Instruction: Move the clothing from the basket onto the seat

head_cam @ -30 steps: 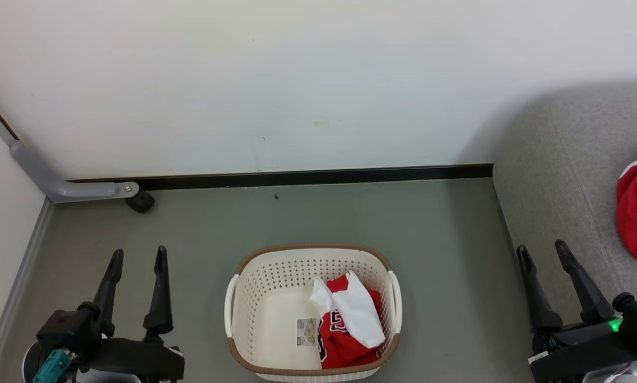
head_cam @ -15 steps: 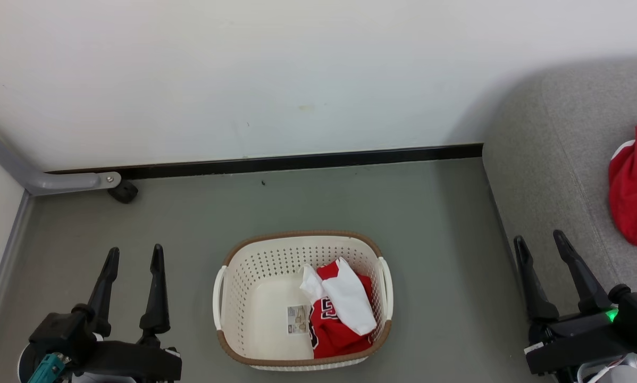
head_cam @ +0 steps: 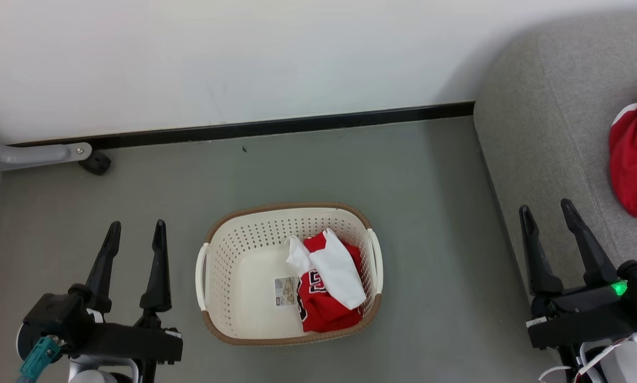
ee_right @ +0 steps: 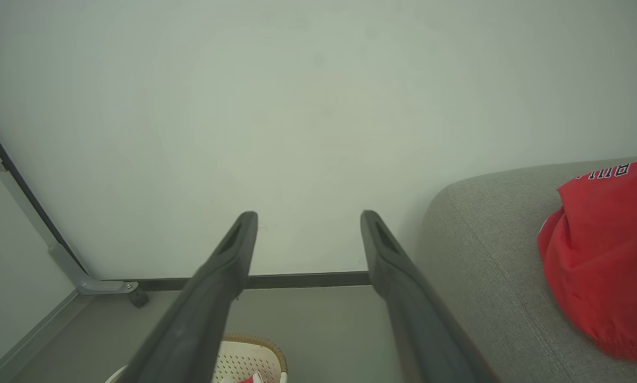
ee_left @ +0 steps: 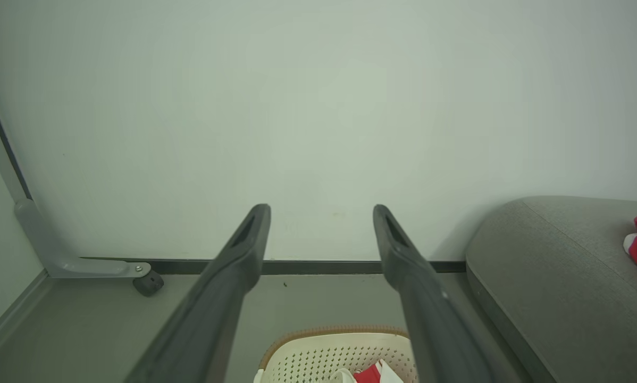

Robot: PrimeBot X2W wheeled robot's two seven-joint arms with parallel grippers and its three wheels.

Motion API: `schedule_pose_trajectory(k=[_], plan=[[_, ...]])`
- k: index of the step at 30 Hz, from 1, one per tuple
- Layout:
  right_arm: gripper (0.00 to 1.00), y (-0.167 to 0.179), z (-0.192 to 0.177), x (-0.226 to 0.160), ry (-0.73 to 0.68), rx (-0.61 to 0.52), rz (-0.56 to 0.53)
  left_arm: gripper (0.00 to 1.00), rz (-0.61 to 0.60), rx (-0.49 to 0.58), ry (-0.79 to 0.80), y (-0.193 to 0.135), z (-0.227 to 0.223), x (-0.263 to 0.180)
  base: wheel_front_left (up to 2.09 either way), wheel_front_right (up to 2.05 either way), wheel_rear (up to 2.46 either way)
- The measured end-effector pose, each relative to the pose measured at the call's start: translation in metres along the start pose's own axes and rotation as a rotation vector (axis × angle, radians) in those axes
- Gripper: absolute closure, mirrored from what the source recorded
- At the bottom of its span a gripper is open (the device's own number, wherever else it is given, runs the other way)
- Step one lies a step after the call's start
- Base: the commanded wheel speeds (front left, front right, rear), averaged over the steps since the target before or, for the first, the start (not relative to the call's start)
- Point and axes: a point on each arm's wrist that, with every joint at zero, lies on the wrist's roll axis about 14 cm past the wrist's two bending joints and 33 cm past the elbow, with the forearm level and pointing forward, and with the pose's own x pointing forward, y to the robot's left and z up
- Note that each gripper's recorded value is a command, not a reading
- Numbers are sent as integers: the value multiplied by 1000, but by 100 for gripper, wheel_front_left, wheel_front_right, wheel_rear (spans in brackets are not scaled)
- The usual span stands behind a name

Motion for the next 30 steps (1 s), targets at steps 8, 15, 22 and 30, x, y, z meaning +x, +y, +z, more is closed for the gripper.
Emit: schedule_pose_trajectory(k=[8,15,22,30], plan=[[0,-8,-9,16,11,-3,-19,0,-41,-3,32,-4,-16,23,0,0,0],[0,-15,-21,30,26,-8,-35,0,-89,-15,64,-12,-35,46,0,0,0],[0,-25,-34,45,38,-12,-55,0,-145,-1,147,-19,-68,67,0,0,0],[0,-32,-47,56,49,-9,-77,0,-174,-15,242,-23,-108,86,0,0,0]])
